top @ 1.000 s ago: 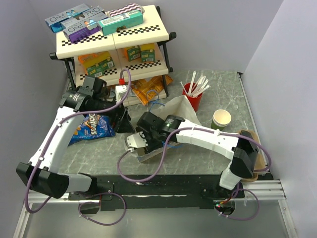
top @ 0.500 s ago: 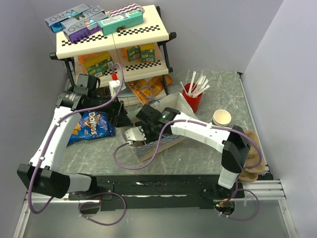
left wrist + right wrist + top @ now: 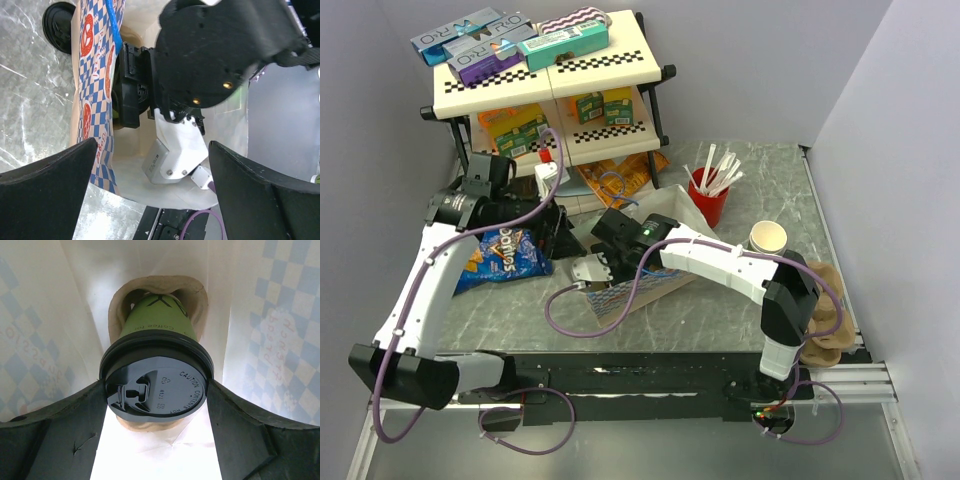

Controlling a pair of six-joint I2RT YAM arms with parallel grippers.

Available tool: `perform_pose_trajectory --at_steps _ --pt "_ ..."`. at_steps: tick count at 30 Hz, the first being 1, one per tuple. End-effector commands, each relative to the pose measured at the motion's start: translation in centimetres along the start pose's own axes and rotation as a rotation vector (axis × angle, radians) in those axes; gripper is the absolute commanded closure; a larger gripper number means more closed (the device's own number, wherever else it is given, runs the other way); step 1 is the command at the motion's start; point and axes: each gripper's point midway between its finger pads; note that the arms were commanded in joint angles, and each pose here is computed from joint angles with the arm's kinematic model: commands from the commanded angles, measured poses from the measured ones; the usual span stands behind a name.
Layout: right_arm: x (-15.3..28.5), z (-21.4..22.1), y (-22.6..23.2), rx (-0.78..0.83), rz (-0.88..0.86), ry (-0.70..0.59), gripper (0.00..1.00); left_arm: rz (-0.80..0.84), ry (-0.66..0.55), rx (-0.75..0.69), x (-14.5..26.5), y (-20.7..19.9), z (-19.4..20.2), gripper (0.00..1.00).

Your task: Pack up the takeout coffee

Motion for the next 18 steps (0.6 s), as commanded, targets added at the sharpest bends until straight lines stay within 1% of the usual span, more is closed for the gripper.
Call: perform_pose_trajectory --at_steps 1,2,4,6,7,8,9,18 --pt "-0.6 1.6 2.2 -0.010 -0.074 0.050 0.58 0.013 -0.053 -0.056 1.1 -1.7 -0.9 0.00" --pt "-0.4 1.6 2.2 -0.006 -0.072 0.048 0.54 0.010 -0.059 -0.061 1.1 -1.8 -1.0 0.00" --pt "0.2 1.5 1.9 -0.004 -0.056 0.039 0.51 0.006 -0.068 -0.072 1.4 -2.0 -1.1 0.01" --pt "0.6 1.3 1.6 -0.004 -0.038 0.030 0.41 0.001 -0.076 -0.080 1.4 -2.1 -1.1 0.01" --pt "0.8 1.3 1.5 -0.005 -0.032 0.027 0.33 -0.004 -0.080 -0.081 1.5 -2.2 -1.2 0.01" --pt "0.9 1.2 1.4 -0.010 -0.026 0.023 0.10 -0.007 -0.083 -0.083 1.6 -2.2 -1.3 0.01" --pt "1.0 1.1 1.3 -0.014 -0.019 0.019 0.00 -0.008 -0.086 -0.085 1.6 -2.3 -1.3 0.01" --pt "3.1 0.2 -0.2 -0.059 0.035 -0.007 0.00 -0.042 -0.093 -0.106 2.4 -2.8 -1.1 0.01"
Point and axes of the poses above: each gripper's point midway between its finger pads, its own x axis back along the fingers, its own y axis along the line the jaws close on, z = x × y, and after that the axes turned 4 degrees about x, right-handed
